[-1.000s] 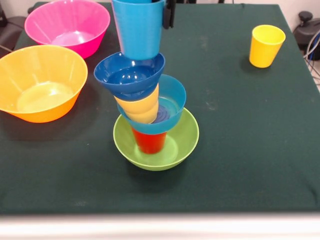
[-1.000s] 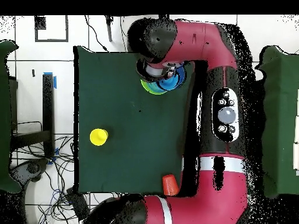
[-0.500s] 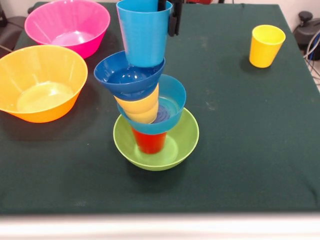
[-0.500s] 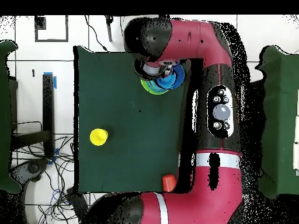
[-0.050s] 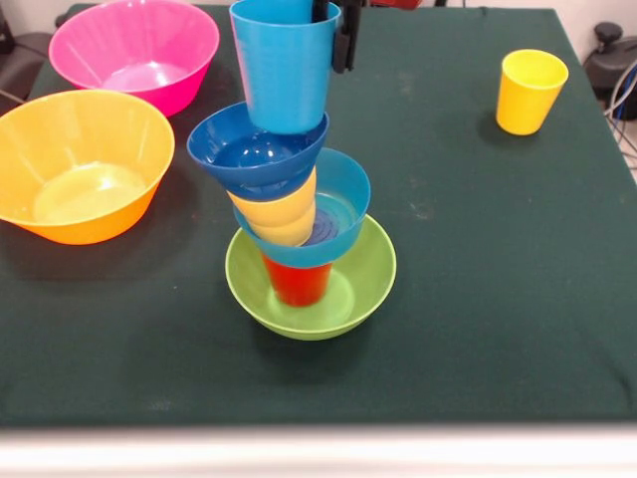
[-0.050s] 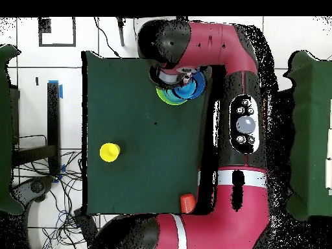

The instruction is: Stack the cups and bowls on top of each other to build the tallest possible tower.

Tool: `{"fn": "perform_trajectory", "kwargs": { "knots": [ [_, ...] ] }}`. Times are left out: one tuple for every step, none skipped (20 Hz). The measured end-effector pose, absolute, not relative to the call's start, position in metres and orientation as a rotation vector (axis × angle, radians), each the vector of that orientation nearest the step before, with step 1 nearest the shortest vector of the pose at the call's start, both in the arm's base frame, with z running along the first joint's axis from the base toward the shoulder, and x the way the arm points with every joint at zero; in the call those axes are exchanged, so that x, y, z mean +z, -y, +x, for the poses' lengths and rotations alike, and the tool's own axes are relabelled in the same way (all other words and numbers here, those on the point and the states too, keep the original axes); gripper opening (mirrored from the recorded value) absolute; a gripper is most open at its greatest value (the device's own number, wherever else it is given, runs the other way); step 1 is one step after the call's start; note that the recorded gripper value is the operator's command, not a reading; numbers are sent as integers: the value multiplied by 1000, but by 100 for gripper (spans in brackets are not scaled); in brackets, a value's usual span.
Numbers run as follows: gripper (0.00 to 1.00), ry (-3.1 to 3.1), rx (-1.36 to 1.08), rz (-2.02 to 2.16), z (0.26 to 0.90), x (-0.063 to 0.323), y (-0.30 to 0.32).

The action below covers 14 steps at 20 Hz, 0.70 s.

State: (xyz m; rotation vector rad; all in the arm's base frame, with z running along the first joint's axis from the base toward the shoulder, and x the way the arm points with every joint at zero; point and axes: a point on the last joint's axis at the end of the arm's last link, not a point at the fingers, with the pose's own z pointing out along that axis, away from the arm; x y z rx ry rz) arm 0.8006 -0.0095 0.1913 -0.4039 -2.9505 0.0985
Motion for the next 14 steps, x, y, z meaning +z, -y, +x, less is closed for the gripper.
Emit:
{"fn": "perform_trajectory", "kwargs": {
  "knots": [
    [0, 2951, 100, -404, 800, 192, 10],
    [0, 2951, 101, -404, 800, 193, 10],
    [0, 2952, 103, -404, 800, 193, 10],
    [0, 2951, 104, -403, 799, 194, 11],
    [0, 2952, 105, -403, 799, 194, 11],
    [0, 2952, 107, -402, 799, 195, 11],
    [0, 2952, 108, -402, 798, 196, 11],
    [0, 2952, 111, -398, 797, 198, 10],
    [0, 2952, 112, -397, 796, 198, 10],
    [0, 2951, 114, -395, 796, 199, 10],
    [0, 2951, 117, -394, 795, 200, 9],
    [0, 2951, 118, -393, 794, 201, 9],
    [0, 2951, 119, -391, 794, 202, 9],
    [0, 2952, 121, -391, 793, 203, 9]
  ]
}}
